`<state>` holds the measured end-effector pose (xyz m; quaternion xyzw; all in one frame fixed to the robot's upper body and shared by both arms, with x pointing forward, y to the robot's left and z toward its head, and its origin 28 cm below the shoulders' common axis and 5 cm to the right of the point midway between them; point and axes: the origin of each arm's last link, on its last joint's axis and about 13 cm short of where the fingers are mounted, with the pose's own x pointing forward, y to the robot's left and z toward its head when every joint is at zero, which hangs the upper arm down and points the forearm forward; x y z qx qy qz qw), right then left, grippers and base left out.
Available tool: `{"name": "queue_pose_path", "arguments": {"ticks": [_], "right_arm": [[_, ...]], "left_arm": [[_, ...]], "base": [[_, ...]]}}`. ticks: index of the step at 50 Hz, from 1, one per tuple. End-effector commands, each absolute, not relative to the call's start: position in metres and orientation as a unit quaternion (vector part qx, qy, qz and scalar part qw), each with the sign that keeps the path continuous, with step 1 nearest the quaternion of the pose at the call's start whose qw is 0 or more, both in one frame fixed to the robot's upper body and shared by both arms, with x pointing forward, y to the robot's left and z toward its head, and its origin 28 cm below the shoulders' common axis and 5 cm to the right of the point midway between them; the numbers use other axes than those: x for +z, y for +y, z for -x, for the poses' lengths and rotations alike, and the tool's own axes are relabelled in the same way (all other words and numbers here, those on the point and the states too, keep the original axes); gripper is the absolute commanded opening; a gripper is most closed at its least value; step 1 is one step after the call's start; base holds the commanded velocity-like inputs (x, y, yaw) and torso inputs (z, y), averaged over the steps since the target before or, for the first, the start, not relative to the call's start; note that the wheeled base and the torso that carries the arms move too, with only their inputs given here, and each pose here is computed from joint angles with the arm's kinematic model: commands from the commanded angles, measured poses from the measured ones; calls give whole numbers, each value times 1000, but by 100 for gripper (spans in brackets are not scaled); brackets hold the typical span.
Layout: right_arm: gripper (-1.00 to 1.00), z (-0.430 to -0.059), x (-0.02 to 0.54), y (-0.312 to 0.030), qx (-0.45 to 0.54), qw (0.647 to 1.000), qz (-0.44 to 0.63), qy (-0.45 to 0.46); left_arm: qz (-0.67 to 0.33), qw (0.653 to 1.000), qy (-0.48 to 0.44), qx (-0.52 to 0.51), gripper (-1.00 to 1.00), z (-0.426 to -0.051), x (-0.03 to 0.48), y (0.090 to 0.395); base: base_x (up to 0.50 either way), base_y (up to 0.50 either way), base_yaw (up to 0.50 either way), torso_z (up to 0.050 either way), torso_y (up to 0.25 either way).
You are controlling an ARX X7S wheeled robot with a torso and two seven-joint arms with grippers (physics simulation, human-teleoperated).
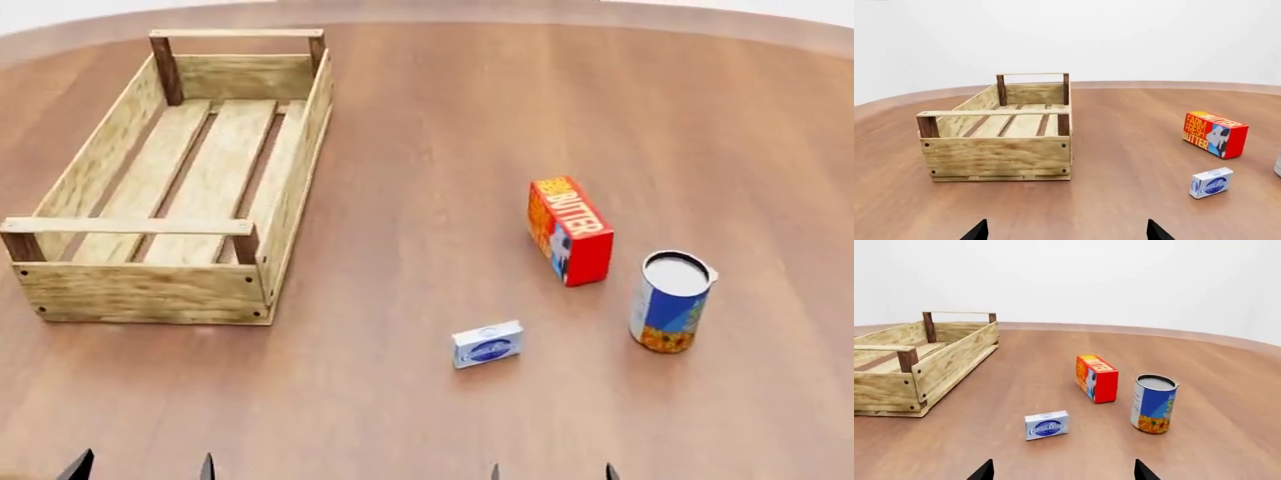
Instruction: Pick up the cream cheese and put it in the tray.
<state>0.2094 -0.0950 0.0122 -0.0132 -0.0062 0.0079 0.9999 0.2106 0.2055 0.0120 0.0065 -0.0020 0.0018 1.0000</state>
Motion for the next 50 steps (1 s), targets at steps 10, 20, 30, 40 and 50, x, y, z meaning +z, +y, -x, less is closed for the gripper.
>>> {"name": "queue_pose_path", "arguments": {"ticks": [10,20,30,40,50], "right_arm": [[100,-205,23,-93,12,1000,0,-17],[100,-204,24,-92,13,1000,0,-20],[100,-205,22,-92,14,1000,-1,-18],[100,-205,22,-93,13,1000,-4,-16],[100,-205,21,-93,15,1000,-7,-14]], "left_arm": [[-20,999,-25,4,100,-207,25,205],[-14,1000,-20,8,100,-207,22,204],[-19,1000,-21,6,100,-208,20,204],[-20,1000,-21,1,100,-208,19,204],[-21,1000,-19,2,100,-208,18,204]], "base": [[218,481,0,0,0],[231,482,0,0,0],[256,475,0,0,0],[89,75,0,26,0],[0,0,0,50,0]]}}
